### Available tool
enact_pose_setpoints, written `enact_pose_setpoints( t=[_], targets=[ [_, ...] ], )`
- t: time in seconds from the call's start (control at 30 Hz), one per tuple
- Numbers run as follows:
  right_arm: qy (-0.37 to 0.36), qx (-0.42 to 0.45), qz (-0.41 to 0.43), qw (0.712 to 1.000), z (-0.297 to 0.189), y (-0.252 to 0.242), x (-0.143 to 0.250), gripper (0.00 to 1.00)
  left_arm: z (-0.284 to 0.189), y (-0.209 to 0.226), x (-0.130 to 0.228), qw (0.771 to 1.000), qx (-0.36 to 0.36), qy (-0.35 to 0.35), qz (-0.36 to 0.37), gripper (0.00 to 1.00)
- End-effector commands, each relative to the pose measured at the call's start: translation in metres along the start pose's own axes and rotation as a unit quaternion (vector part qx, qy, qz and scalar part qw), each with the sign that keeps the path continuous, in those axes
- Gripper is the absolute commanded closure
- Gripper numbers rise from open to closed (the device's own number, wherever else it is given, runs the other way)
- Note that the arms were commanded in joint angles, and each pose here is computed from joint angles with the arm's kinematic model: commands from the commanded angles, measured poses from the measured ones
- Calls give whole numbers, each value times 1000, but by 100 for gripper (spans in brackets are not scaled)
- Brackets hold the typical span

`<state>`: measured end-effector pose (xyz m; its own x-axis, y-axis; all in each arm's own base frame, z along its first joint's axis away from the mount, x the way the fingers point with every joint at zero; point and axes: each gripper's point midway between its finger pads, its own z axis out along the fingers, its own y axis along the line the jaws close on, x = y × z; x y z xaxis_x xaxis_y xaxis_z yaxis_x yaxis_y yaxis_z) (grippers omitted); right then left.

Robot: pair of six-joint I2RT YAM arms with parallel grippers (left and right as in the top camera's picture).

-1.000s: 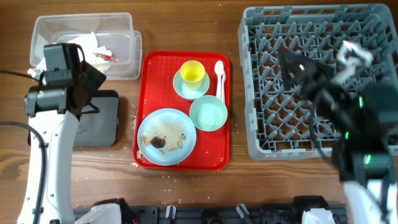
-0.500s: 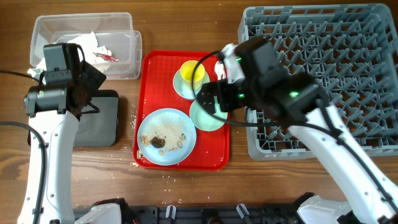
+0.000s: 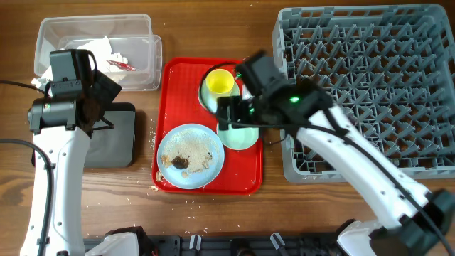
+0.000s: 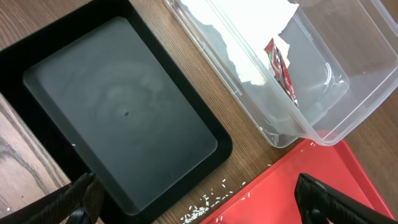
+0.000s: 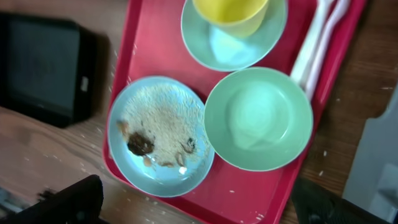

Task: Sort waste into correct bins and load items into the dishwasher rack
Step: 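Reach the right gripper from the rack to the mint bowl, then grasp the mint bowl rim with the right gripper and lift it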

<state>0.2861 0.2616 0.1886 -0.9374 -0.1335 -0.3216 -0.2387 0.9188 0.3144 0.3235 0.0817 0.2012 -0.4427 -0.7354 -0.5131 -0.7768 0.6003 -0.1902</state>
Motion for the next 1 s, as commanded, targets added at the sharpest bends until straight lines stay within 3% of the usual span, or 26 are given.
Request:
enact_pose_setpoints(
  t=[0.0, 0.13, 0.4, 0.43, 0.5, 0.57, 0.97],
  targets=[
    [57, 30, -80, 995, 45, 2, 23, 3, -2, 4, -4, 1000, -7, -11, 0, 0],
    [108, 74, -89, 987, 88, -4, 44, 14, -2, 4, -4, 1000, -7, -11, 0, 0],
    [84, 122, -9, 989, 122, -13, 39, 15, -2, 4, -4, 1000, -7, -11, 0, 0],
    [72, 131, -2, 989, 123, -14, 35, 21, -2, 4, -4, 1000, -7, -11, 0, 0],
    [50, 142, 16, 989, 131, -14, 29, 44, -2, 4, -4, 1000, -7, -11, 0, 0],
    [40, 140, 30, 989, 138, -11, 26, 51, -2, 4, -4, 1000, -7, -11, 0, 0],
    [12, 162, 61, 985, 162, -19, 19, 69, -2, 4, -4, 1000, -7, -11, 0, 0]
  ],
)
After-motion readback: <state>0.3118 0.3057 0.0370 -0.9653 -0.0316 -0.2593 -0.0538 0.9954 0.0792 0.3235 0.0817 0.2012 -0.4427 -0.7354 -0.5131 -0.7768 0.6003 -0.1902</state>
